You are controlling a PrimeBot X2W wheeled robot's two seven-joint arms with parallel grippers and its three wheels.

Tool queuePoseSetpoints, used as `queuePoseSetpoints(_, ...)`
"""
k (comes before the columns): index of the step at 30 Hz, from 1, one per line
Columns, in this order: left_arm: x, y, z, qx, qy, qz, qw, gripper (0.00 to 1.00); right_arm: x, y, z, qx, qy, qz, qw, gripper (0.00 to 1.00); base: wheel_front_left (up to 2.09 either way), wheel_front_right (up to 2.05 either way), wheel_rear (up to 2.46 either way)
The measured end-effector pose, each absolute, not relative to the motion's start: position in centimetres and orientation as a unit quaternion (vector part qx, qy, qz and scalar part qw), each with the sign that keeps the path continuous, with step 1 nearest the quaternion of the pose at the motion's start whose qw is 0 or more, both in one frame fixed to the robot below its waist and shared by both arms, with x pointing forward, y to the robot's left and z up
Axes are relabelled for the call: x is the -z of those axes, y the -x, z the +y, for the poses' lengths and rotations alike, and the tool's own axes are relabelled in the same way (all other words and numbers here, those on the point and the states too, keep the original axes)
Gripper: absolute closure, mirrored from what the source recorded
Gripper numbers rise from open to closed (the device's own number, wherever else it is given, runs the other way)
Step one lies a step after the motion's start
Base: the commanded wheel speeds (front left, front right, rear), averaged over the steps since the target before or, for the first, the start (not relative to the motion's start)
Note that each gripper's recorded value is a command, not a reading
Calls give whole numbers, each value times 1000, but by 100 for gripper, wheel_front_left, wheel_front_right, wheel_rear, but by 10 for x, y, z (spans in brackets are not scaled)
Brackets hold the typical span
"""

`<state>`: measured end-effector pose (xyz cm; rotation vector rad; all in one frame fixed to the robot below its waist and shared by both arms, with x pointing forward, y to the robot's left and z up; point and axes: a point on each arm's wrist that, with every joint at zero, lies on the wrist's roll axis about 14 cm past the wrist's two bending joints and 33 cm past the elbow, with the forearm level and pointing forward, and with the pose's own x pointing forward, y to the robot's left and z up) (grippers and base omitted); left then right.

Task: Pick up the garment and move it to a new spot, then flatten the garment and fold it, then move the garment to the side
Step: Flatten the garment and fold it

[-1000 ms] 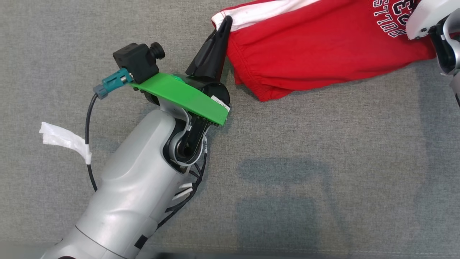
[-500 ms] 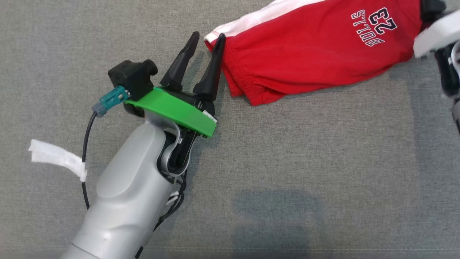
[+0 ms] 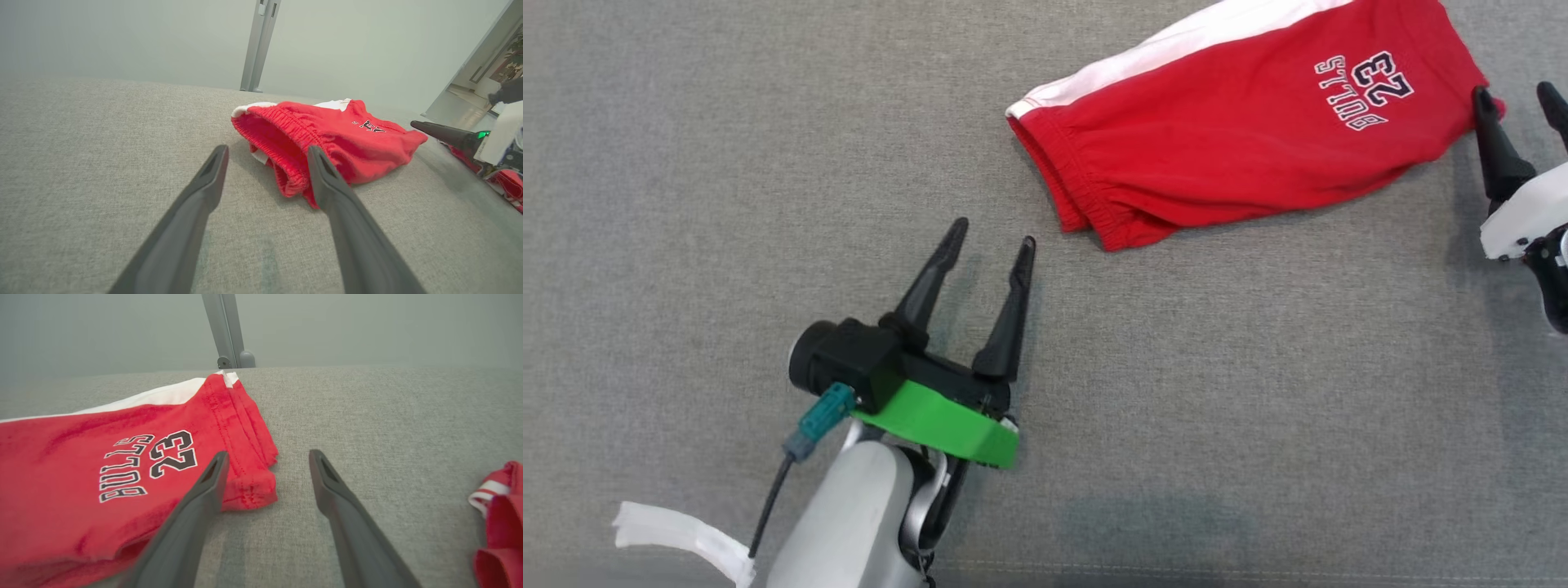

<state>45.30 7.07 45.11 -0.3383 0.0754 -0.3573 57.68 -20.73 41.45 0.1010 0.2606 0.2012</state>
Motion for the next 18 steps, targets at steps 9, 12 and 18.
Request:
queuePoseSetpoints(9, -454, -433, 64, 181, 179, 43, 966, 0, -392, -611, -194, -101, -44, 204, 973, 0, 0, 0, 0)
queuePoseSetpoints(12, -452, -432, 69, 171, 180, 47, 968, 0, -379, -616, -186, -100, -49, 231, 967, 0, 0, 0, 0)
queuePoseSetpoints(18, -450, -433, 79, 153, 175, 48, 971, 0, -370, -622, -173, -108, -54, 247, 961, 100, 0, 0, 0)
